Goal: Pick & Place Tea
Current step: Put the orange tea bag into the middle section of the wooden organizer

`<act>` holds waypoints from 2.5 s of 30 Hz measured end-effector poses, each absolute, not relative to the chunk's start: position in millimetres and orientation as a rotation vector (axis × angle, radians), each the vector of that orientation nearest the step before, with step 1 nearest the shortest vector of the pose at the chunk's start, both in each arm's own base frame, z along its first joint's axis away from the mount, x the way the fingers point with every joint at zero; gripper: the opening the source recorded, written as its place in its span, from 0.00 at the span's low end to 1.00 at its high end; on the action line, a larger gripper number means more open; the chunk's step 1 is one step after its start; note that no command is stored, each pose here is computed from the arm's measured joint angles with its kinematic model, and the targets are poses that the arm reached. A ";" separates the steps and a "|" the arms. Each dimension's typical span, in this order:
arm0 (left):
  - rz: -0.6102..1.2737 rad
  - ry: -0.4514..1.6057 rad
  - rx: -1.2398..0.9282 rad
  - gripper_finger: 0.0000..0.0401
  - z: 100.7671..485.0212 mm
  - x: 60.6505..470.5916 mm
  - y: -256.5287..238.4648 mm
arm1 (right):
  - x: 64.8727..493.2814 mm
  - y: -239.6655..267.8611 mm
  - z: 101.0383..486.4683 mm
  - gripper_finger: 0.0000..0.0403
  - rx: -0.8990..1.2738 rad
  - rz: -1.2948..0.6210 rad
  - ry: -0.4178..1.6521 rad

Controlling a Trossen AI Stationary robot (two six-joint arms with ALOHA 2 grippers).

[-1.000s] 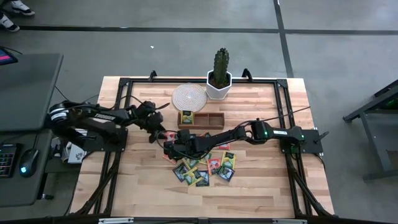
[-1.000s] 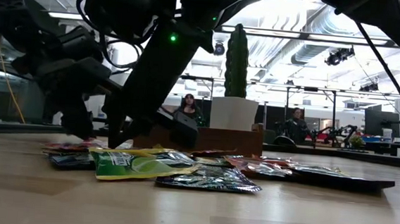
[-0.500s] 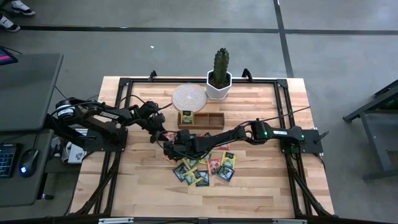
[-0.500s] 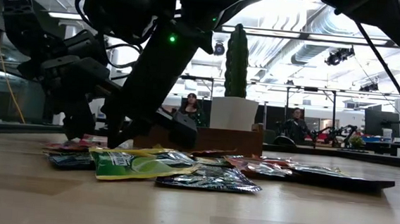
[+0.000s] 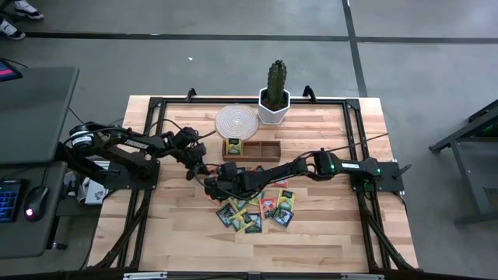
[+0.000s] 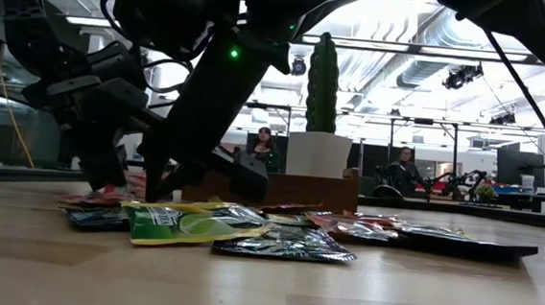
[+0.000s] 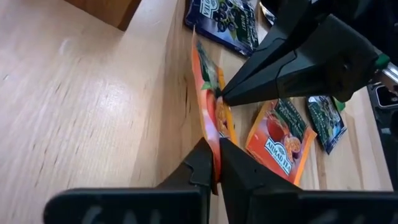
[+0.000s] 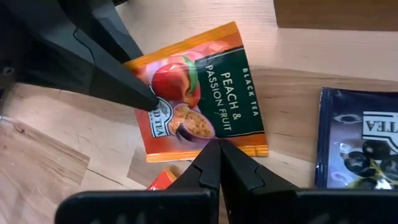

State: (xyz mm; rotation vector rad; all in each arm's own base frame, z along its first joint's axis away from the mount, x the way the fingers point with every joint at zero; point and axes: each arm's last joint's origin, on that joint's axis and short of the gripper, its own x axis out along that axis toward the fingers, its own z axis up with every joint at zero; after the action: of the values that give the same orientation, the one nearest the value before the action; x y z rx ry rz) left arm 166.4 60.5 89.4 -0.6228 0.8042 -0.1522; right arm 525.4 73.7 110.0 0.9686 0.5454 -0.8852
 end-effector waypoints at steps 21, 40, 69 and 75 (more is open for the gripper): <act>-0.234 0.742 -0.523 0.00 99.2 163.6 58.2 | 508.5 80.9 251.9 0.00 0.660 -0.498 0.474; -0.184 0.286 -0.203 0.00 179.3 147.6 52.4 | 492.9 16.9 307.0 0.10 0.759 -0.170 0.569; -0.038 -0.053 -0.056 0.00 221.4 137.4 51.6 | 442.8 -52.5 369.5 0.45 0.460 -0.047 0.562; -0.032 -0.073 -0.046 0.00 223.6 137.3 51.7 | 450.4 -58.8 358.1 0.53 0.465 -0.050 0.575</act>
State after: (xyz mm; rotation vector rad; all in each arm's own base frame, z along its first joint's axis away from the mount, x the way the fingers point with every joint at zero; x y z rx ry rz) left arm 137.3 51.7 223.6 -0.0461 -0.0727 -0.0321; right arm 450.4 -58.8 358.1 0.4651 0.5745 -0.0505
